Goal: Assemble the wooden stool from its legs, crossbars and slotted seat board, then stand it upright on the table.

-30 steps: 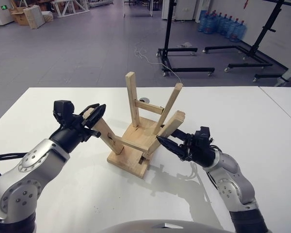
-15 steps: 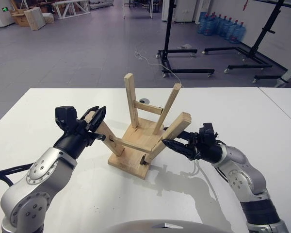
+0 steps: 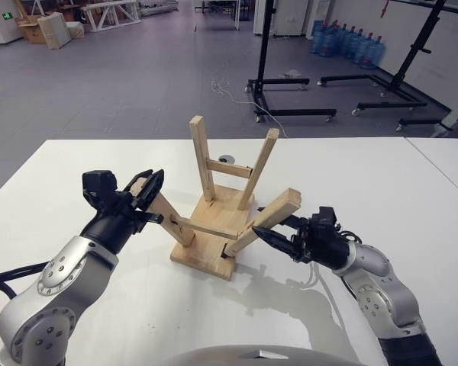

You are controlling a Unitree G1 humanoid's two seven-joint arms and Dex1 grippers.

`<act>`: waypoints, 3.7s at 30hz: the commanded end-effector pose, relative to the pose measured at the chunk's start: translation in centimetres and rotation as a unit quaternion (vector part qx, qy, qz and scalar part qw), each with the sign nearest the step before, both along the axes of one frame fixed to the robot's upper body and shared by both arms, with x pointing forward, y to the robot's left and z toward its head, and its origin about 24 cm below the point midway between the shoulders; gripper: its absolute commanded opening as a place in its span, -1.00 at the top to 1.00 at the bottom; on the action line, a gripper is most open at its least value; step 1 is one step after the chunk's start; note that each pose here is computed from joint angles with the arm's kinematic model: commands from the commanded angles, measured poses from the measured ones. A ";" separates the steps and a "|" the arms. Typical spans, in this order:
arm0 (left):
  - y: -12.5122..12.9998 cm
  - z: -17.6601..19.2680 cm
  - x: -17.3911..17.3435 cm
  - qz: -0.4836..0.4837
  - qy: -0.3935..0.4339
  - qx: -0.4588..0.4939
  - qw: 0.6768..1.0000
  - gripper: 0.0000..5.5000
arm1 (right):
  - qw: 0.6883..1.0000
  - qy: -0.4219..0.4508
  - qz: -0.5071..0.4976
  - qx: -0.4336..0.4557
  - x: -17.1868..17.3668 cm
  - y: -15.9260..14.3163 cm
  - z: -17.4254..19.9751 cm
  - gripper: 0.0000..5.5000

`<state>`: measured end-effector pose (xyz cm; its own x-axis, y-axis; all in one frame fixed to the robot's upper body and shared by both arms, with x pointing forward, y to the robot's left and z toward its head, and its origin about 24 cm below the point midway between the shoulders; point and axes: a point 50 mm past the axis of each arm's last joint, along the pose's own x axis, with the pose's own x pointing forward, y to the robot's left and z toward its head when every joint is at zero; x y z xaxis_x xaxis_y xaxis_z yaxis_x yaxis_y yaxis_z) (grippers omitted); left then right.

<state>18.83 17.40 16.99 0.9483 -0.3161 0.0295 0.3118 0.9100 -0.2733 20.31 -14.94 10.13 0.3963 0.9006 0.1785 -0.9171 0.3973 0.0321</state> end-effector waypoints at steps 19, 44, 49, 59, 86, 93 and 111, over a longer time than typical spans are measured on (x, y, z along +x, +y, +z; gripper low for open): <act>-1.3 -0.3 0.5 -0.030 0.025 0.003 0.999 0.61 | 0.997 -0.004 0.014 -0.070 -0.2 0.9 -0.6 0.26; -2.2 -0.8 1.5 -0.047 0.041 -0.040 0.997 0.61 | 0.990 0.056 0.061 -0.118 1.1 4.8 -2.2 0.26; -2.3 -0.9 1.7 -0.050 0.045 -0.042 0.997 0.61 | 0.983 0.027 0.067 -0.166 1.6 4.4 -1.4 0.26; -2.1 -1.0 2.0 -0.052 0.043 -0.035 0.997 0.61 | 0.980 0.061 0.070 -0.173 2.4 4.3 -1.1 0.26; -3.1 -0.5 3.2 -0.083 0.041 -0.011 0.996 0.60 | 0.987 0.075 0.034 -0.137 5.8 4.4 -2.5 0.00; -3.0 0.6 3.7 -0.101 0.029 -0.015 0.994 0.60 | 0.991 0.068 0.000 -0.113 7.1 2.9 -1.5 -0.51; -3.5 5.6 3.4 -0.181 -0.028 -0.030 0.983 0.25 | 0.981 0.087 -0.113 -0.132 7.7 -2.1 -4.2 -0.88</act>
<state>22.33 13.97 22.38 0.7746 -0.6202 0.1239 0.6233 0.7154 -0.3158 28.07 -17.13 5.90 0.5919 0.7942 -0.1374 -0.7958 0.6029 0.0569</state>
